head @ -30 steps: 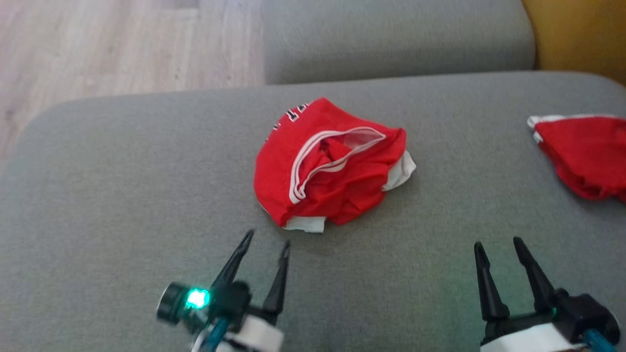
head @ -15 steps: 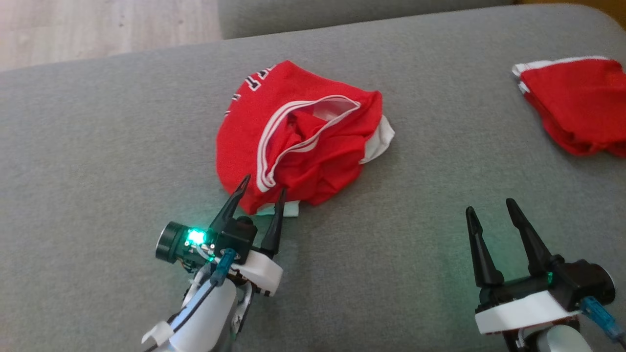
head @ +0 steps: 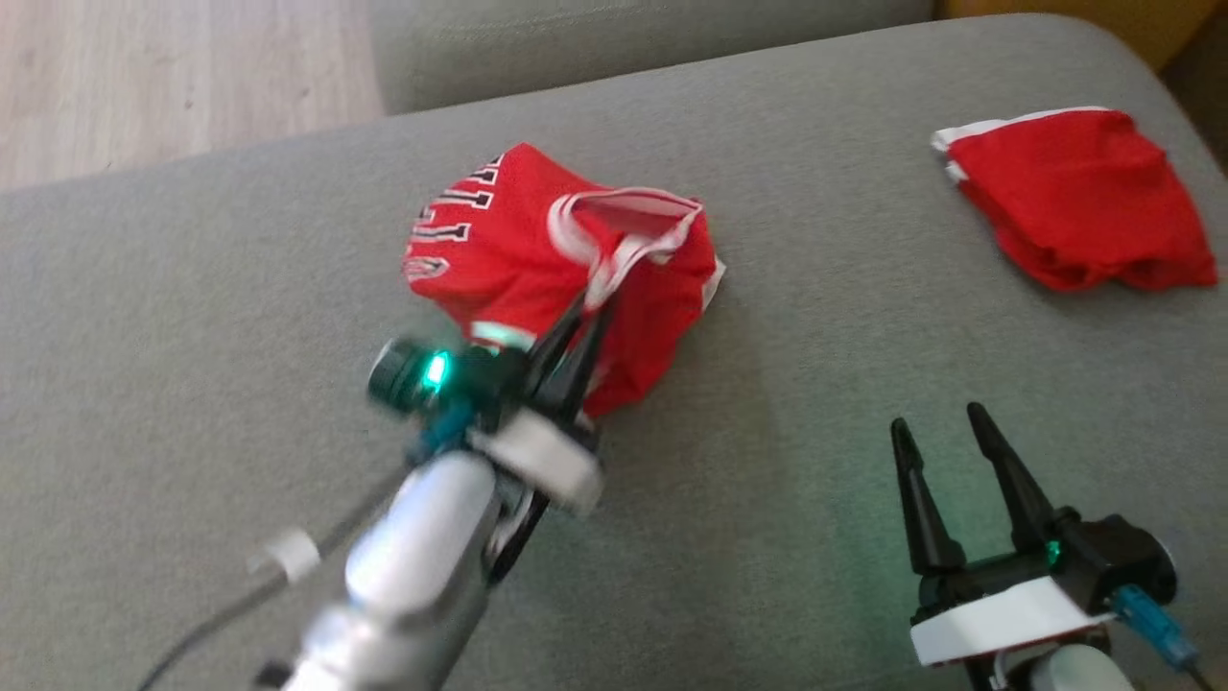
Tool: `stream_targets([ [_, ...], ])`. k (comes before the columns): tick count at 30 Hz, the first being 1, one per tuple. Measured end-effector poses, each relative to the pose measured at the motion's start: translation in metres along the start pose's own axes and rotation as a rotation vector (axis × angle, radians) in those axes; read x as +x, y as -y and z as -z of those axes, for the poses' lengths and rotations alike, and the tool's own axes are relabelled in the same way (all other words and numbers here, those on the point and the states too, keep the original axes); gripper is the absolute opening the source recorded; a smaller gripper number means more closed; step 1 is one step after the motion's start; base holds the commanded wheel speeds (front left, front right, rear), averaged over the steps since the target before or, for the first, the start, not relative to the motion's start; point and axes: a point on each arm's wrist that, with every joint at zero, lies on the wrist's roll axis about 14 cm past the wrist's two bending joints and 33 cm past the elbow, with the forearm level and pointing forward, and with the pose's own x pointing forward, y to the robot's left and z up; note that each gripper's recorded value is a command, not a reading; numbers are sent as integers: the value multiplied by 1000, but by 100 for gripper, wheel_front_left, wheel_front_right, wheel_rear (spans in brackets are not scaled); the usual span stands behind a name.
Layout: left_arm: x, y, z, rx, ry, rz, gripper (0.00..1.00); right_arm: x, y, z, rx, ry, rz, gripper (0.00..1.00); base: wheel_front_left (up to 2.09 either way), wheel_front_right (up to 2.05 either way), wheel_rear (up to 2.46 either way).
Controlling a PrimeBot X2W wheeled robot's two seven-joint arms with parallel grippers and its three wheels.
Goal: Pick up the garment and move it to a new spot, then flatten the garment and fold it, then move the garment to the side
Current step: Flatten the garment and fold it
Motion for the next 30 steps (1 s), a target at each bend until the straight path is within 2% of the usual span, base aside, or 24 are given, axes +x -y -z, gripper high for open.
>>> stream_targets([
  [6,41,36,-110,-94,248,171,0,-13,3,-6,24,26,31,100,0,0,0],
  [10,58,46,-189,-48,400,229,0,-22,1,-9,36,38,39,100,0,0,0],
  [14,57,38,-281,-43,591,216,0,-27,3,-12,35,49,46,100,0,0,0],
  [17,55,18,-312,-89,640,157,0,-29,5,-11,32,47,49,100,0,0,0],
  [19,56,-6,-299,-168,605,86,0,-30,6,-9,32,41,52,100,0,0,0],
  [21,57,-26,-259,-272,518,29,0,-30,7,-7,31,37,53,100,0,0,0],
  [24,45,-42,-142,-351,270,-73,0,-25,4,-8,21,37,38,100,0,0,0],
  [27,0,-39,-9,-451,-11,-179,0,-18,-2,-7,17,30,12,100,0,0,0],
  [30,-50,-27,72,-516,-190,-248,0,-11,-9,-3,15,17,-14,100,0,0,0],
])
